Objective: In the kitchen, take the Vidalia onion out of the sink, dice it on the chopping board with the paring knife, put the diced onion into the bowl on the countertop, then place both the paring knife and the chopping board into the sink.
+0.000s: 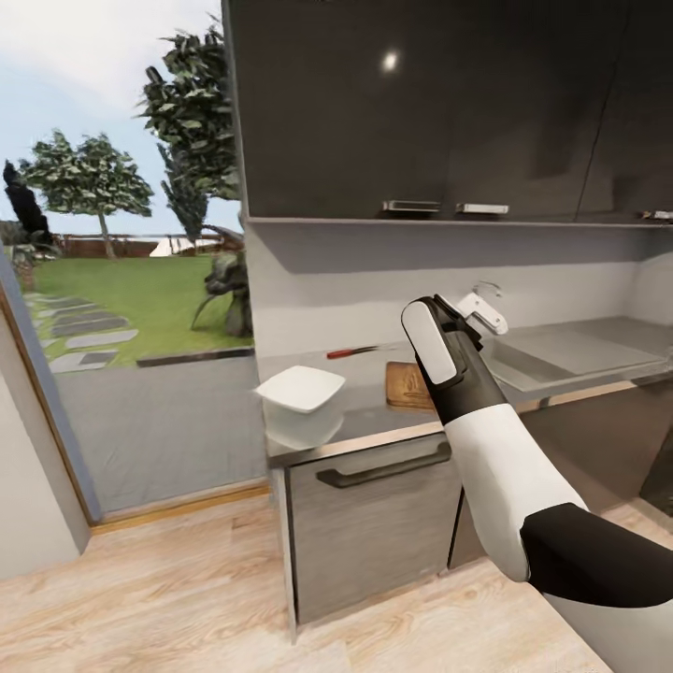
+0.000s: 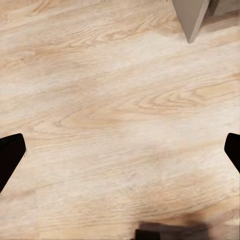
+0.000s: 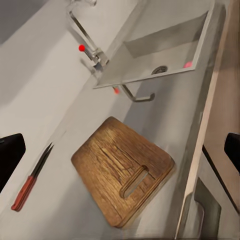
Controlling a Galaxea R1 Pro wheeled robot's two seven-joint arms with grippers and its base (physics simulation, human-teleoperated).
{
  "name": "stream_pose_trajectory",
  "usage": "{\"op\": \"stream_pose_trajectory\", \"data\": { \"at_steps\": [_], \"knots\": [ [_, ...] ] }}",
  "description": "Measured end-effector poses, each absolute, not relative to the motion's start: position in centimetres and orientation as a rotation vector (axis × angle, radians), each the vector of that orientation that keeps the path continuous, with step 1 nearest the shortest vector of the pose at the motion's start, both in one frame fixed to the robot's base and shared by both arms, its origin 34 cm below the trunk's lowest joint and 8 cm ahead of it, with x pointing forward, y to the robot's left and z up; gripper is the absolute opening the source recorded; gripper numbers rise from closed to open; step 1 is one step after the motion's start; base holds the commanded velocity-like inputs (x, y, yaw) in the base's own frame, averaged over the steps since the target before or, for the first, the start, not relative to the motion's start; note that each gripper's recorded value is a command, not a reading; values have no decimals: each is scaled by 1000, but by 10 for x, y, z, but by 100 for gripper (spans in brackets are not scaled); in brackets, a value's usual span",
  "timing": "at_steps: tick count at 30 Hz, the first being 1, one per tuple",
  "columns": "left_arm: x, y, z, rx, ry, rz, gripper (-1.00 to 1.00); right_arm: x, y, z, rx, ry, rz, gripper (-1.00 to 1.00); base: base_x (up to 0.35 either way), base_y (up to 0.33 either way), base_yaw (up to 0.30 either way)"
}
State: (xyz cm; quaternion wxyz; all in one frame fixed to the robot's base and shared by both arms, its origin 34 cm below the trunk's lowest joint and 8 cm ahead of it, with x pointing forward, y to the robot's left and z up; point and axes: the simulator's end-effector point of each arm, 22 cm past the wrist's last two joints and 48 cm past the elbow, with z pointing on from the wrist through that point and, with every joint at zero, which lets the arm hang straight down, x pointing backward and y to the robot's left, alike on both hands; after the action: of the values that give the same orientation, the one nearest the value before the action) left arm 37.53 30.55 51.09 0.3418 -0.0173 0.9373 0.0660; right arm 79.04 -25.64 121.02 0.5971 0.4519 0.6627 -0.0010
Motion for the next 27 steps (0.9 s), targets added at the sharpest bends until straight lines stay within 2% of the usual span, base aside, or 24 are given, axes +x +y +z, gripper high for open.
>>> {"op": "stream_pose_trajectory", "data": {
  "at_steps": [27],
  "knots": [
    [382,304,516,-40,2416,166,100,779,-257,1222,1044,1522,5,100,0,302,-203]
  ]
}}
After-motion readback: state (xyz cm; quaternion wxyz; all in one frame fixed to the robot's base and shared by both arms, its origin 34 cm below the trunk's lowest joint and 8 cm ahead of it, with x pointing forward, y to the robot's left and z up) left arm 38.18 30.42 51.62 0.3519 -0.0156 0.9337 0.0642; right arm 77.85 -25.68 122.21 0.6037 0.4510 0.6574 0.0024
